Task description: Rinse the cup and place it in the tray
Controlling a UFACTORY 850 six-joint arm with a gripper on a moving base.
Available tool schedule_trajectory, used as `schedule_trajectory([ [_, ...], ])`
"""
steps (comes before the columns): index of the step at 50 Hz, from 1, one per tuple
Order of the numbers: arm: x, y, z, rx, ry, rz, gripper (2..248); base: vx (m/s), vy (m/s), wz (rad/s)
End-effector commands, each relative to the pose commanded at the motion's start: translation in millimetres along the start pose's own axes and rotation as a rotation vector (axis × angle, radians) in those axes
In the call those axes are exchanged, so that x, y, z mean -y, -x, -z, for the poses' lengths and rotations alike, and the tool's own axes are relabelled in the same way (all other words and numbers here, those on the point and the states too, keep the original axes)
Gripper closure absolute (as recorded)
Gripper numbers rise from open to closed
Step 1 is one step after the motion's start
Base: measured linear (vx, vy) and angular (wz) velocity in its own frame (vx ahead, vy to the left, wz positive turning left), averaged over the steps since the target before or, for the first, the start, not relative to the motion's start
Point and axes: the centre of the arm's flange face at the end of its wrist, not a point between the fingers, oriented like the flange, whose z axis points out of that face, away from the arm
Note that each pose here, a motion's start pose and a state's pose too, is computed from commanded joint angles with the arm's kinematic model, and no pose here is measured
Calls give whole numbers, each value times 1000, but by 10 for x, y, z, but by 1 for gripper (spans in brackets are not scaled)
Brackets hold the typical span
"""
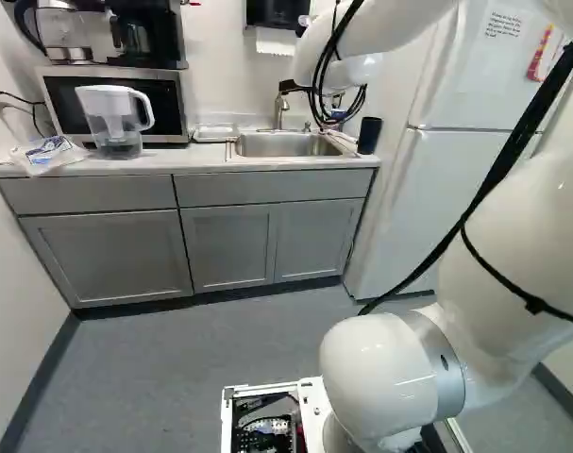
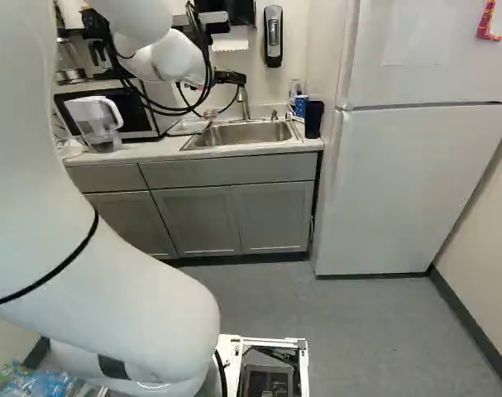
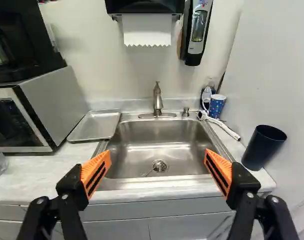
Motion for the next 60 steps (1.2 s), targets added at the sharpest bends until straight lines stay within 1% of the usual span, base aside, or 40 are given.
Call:
schedule_trajectory([
  [25, -1, -238, 31, -6, 0, 0, 3, 0, 0, 0],
  [54, -3, -555, 82, -64, 1, 0, 3, 0, 0, 0],
  [60, -3, -555, 82, -64, 1, 0, 3, 0, 0, 0],
])
